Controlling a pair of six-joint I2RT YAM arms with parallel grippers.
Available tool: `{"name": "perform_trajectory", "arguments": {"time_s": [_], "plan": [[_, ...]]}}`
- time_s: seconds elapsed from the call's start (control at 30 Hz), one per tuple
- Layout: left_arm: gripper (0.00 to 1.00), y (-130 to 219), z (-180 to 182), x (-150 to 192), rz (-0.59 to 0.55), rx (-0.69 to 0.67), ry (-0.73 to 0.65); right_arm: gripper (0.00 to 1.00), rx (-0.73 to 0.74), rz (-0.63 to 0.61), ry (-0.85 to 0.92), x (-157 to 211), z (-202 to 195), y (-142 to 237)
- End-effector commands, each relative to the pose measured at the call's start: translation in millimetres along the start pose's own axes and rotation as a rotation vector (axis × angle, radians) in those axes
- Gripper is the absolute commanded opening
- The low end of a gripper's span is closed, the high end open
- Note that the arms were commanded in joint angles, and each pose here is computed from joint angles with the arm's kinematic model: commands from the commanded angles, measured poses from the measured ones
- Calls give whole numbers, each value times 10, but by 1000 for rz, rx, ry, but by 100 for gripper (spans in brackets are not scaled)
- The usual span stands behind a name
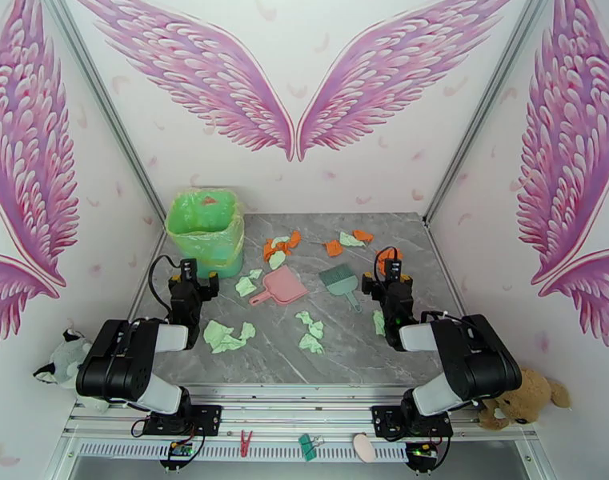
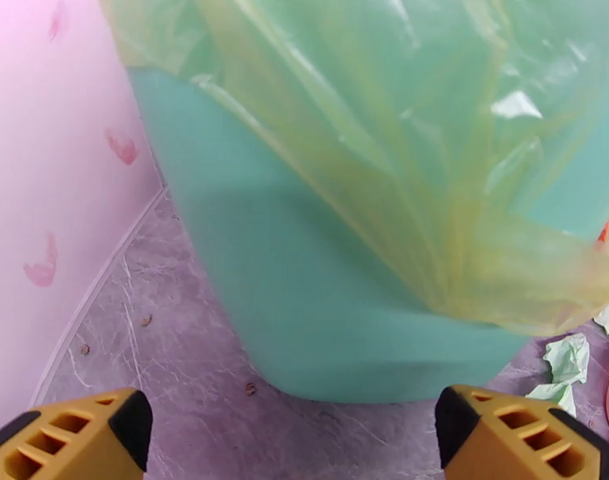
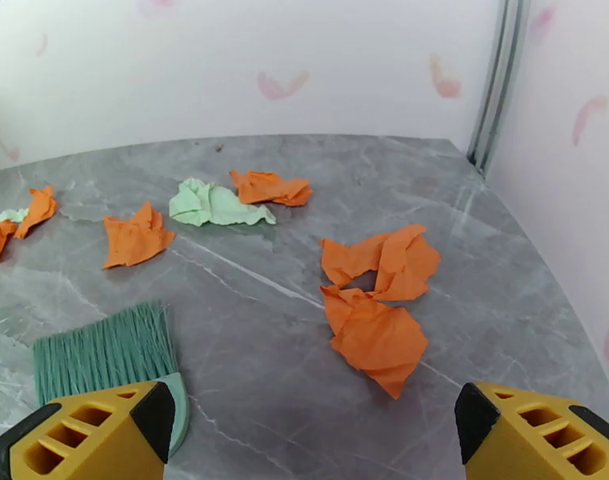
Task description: Sweep away the paper scraps from the table
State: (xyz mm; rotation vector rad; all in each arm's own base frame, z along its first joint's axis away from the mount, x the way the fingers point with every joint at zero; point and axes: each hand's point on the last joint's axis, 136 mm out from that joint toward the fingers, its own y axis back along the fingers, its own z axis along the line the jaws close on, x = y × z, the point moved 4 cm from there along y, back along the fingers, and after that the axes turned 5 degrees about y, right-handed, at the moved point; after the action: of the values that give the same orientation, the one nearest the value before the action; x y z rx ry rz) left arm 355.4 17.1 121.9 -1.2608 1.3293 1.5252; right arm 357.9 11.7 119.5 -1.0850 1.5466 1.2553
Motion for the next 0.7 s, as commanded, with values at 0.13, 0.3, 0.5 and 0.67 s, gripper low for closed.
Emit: {"name": "perform_trajectory", "arguments": {"time_s": [0.13, 0.3, 0.5, 0.67], "plan": [[99, -43, -8, -47, 2, 6, 6, 99, 10, 1, 2, -28, 6, -21], [99, -47, -45, -43, 6, 32, -6, 99, 10, -1, 2, -32, 5, -20], [99, -44, -42, -48, 6, 33, -4, 99, 10, 0, 1, -28, 7, -20], [99, -42, -39, -48, 3, 32, -5, 99, 10, 0, 3, -30, 6, -21]]}}
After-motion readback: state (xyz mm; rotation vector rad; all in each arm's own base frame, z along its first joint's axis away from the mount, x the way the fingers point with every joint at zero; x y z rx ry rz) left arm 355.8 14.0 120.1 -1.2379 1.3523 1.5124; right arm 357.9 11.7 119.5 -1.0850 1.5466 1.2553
